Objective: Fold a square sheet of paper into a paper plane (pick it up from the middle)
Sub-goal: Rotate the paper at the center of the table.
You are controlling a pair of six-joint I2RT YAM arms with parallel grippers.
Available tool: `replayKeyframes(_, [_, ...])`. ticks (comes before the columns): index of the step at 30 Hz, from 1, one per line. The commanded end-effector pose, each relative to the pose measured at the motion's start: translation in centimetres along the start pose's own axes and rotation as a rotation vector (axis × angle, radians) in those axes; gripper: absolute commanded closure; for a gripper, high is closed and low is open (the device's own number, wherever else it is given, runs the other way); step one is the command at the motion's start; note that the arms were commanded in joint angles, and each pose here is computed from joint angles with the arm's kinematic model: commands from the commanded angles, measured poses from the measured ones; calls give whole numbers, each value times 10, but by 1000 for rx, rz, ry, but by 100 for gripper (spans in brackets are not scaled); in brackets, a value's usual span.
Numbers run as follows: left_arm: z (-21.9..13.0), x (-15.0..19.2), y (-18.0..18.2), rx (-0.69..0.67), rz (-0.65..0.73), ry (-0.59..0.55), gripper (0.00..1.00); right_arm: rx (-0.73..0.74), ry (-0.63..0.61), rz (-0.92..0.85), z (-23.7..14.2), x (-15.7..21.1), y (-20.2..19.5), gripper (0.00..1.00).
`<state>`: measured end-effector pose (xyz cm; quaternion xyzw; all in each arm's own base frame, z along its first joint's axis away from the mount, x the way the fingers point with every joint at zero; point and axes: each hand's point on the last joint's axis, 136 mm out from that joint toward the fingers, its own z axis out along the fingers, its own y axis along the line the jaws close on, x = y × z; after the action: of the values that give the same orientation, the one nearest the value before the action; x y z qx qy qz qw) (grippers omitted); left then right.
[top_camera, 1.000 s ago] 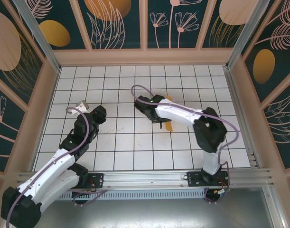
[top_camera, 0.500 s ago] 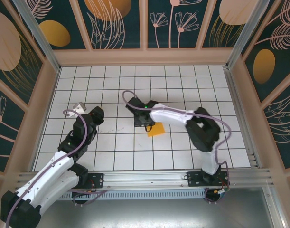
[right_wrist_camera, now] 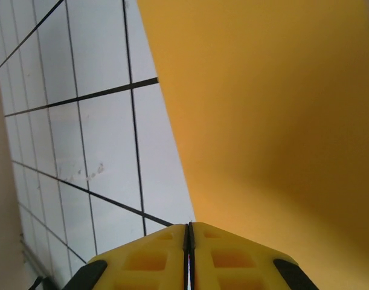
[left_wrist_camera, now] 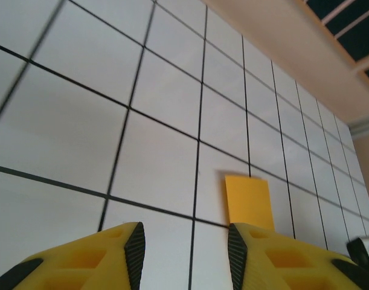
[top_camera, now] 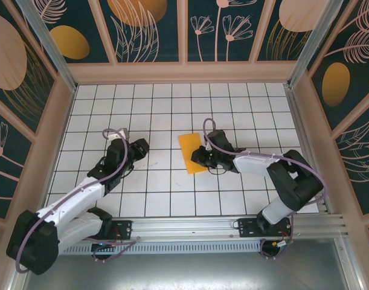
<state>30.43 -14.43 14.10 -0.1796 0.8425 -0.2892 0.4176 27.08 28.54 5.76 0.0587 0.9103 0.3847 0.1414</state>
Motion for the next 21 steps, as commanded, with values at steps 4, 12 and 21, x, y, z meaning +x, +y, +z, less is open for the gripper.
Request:
replayKeyframes(4, [9, 6, -41, 163, 38, 93, 55, -94, 18, 58, 21, 3, 9, 88])
replayKeyframes(12, [26, 24, -57, 224, 51, 219, 55, -7, 18, 217, 43, 27, -11, 88])
replayKeyframes(21, [60, 48, -70, 247, 38, 396, 61, -19, -6, 390, 52, 43, -15, 88])
